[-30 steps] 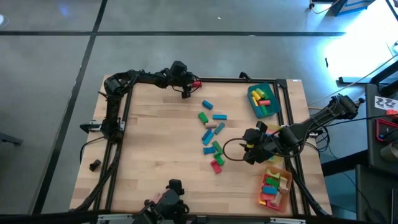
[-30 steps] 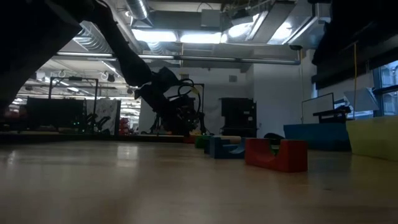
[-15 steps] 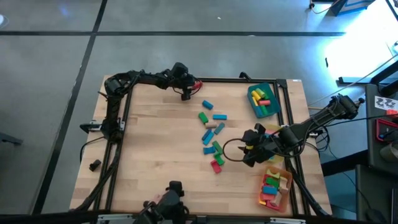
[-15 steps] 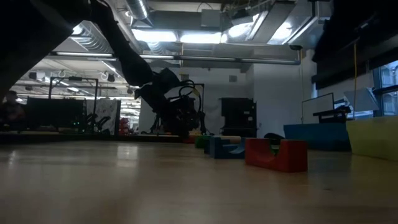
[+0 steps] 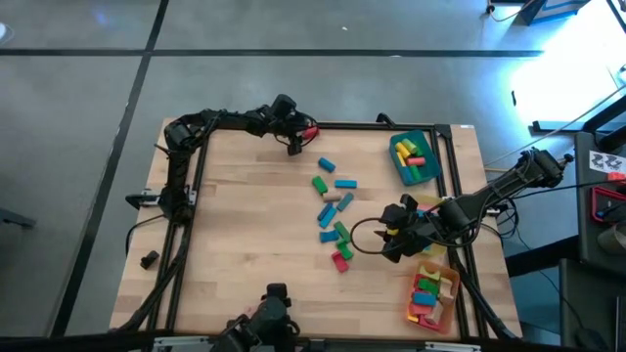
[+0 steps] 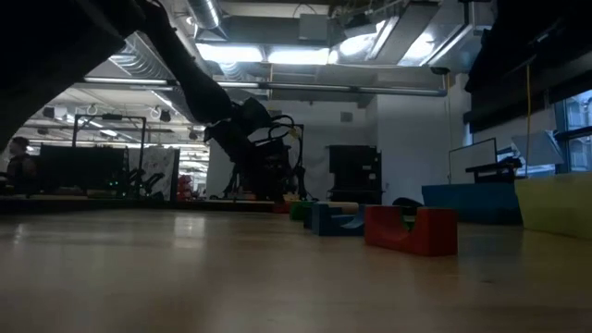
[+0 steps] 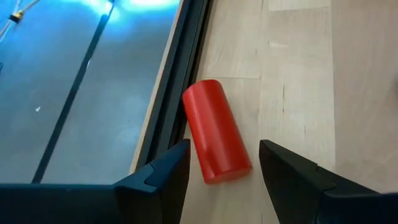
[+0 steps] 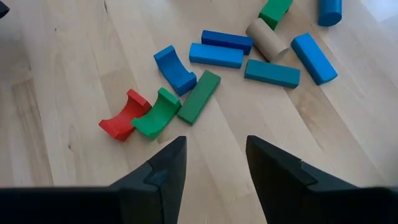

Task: Sort blocks by size
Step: Put the red cylindrical block into the blue bin

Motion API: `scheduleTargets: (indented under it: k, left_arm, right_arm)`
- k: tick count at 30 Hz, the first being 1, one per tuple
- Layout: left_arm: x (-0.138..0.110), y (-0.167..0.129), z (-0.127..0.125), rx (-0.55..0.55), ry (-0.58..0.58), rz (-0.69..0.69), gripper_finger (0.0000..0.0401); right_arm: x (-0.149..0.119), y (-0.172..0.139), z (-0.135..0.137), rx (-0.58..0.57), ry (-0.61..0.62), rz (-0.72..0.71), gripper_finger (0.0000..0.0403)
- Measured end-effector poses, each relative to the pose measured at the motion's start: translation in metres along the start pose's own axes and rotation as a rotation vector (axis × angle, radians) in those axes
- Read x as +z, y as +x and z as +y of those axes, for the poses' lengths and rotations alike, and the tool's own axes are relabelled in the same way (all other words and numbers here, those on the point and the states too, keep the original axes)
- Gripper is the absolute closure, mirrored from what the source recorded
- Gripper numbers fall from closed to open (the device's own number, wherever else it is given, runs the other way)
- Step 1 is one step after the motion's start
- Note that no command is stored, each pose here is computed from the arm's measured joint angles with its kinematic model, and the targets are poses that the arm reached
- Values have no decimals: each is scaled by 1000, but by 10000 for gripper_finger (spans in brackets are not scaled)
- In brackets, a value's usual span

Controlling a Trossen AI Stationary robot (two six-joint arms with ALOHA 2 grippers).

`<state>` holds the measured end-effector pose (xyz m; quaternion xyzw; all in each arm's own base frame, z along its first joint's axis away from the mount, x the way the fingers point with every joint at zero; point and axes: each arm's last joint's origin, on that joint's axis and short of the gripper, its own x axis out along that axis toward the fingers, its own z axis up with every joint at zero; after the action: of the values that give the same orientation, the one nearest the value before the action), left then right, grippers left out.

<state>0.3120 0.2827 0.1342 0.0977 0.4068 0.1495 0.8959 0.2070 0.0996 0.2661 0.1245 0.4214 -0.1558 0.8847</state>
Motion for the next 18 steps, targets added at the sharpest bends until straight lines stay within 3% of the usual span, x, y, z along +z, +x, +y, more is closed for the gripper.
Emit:
scheduleTargets:
  k: [14, 18]
  left_arm:
    - [10, -1, 2, 3, -216, -16, 218]
    - [19, -4, 5, -15, -214, 7, 218]
  right_arm:
    - [0, 0, 0, -1, -4, 0, 233]
    - [0, 0, 0, -1, -4, 1, 233]
